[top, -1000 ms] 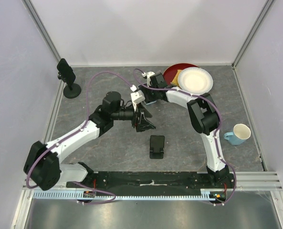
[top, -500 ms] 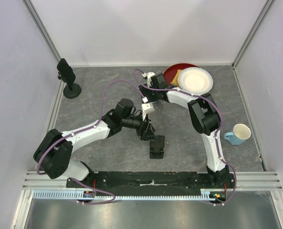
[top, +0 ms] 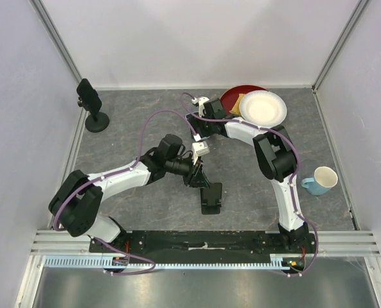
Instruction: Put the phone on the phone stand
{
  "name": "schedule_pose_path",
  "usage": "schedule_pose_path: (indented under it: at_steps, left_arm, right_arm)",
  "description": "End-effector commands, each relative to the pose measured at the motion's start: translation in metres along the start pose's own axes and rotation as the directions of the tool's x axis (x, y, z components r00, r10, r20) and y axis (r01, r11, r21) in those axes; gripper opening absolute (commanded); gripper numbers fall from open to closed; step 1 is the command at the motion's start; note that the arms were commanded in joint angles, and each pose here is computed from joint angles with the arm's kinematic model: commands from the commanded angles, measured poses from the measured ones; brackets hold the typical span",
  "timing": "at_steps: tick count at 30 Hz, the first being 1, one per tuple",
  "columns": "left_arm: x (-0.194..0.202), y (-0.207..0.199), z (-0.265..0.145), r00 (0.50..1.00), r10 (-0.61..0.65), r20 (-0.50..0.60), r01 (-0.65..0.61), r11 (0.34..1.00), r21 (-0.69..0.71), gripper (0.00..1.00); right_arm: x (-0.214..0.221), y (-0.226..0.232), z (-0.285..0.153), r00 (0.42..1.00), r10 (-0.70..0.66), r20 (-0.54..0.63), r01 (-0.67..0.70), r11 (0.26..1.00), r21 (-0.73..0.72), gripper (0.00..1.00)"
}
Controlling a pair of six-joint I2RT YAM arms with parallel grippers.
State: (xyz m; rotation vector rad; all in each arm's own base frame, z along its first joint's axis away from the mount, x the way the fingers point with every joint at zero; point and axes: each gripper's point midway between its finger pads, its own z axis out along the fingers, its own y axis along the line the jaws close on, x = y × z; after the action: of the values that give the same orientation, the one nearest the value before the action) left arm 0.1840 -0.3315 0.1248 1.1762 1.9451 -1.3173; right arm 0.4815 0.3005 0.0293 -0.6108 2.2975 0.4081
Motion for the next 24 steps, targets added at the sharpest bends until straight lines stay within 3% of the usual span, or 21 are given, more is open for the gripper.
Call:
schedule_pose_path:
  at_steps: [1,5,13,19,24]
  left_arm:
    - [0.000,-0.004,0.002,1.000,0.024,-0.006,-0.024,0.999,0.024,0.26]
    - [-0.004,-0.007,-0.005,0.999,0.033,0.006,-0.033,0.999,-0.004,0.02]
    - [-0.038,-0.009,-0.045,0.983,0.113,0.147,-0.078,0.971,-0.224,0.02]
    - [-0.047,0.019,-0.100,0.965,0.136,0.224,0.005,0.844,-0.536,0.02]
    - [-0.053,0.042,-0.163,0.929,0.179,0.323,0.125,0.670,-0.732,0.02]
  right_arm:
    - [-0.012,0.005,-0.009,0.999,-0.006,0.032,0.007,1.000,-0.024,0.98]
    - [-0.013,0.006,-0.011,0.999,-0.005,0.036,0.006,1.000,-0.026,0.98]
    - [-0.035,0.013,-0.024,0.994,0.004,0.111,0.002,0.999,-0.053,0.98]
    - [-0.045,0.004,-0.036,0.986,0.007,0.168,-0.008,1.000,0.003,0.98]
    - [-0.057,0.008,-0.052,0.970,0.004,0.244,-0.003,1.000,-0.005,0.98]
